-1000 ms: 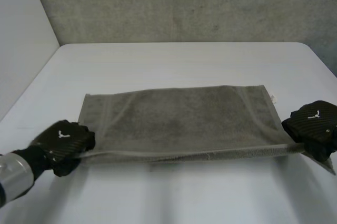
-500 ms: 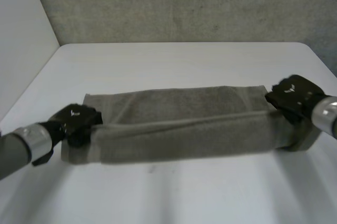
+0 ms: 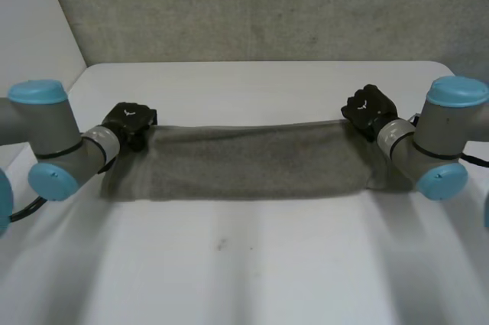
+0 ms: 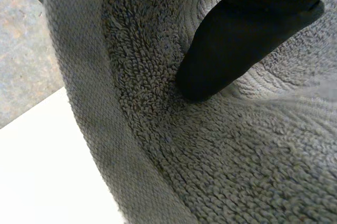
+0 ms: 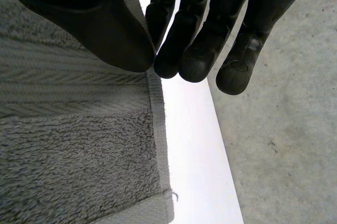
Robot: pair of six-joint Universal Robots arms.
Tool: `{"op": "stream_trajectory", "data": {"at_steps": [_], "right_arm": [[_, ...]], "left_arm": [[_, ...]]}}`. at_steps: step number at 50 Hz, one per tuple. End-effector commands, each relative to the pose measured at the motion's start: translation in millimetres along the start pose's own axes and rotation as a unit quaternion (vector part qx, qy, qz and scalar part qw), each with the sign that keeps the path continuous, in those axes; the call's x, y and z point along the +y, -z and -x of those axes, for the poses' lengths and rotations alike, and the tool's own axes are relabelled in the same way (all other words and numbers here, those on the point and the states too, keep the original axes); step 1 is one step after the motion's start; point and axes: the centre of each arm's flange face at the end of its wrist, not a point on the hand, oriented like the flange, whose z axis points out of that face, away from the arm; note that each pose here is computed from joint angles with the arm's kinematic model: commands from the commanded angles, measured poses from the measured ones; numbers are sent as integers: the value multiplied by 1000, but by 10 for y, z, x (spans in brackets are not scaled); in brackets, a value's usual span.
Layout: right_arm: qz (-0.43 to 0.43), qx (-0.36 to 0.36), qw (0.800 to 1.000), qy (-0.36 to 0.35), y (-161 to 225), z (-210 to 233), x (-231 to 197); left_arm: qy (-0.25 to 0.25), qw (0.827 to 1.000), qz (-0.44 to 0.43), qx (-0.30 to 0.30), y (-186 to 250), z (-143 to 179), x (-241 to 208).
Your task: Fold the towel.
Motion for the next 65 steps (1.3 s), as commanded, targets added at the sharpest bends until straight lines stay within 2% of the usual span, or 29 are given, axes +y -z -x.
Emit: {"op": "stream_trajectory", "data": {"at_steps": [1, 11, 23, 29, 32, 38, 40, 43, 49, 56, 65], "right_arm": [[-11, 13, 1000, 7, -194, 64, 36], [-35, 15, 999, 12, -342, 131, 47], [-56, 17, 998, 15, -423, 146, 47], [-72, 45, 996, 3, -420, -83, -83], [-88, 74, 991, -69, -295, -482, -289], [-98, 80, 981, -145, -67, -763, -523], [-85, 70, 977, -181, 157, -860, -639], [-49, 61, 975, -206, 379, -965, -557], [19, 23, 971, -237, 690, -881, -415], [104, -21, 954, -281, 1027, -638, -92], [128, -28, 949, -287, 1099, -340, 194]], "left_arm": [[0, 1000, 9, -3, -118, 5, 43], [-3, 999, 21, -27, -157, 31, 83], [-4, 999, 25, -27, -137, 10, 71], [-4, 1000, 10, -26, -58, -1, -138], [3, 1000, 3, -28, 42, 19, -274], [33, 999, -22, -35, 322, 45, -556], [40, 998, -30, -37, 391, 38, -611], [54, 997, -46, -41, 541, 14, -679], [63, 993, -81, -49, 809, -77, -673], [67, 993, -89, -50, 1014, -216, -511], [72, 993, -84, -42, 1143, -357, -342]]}}
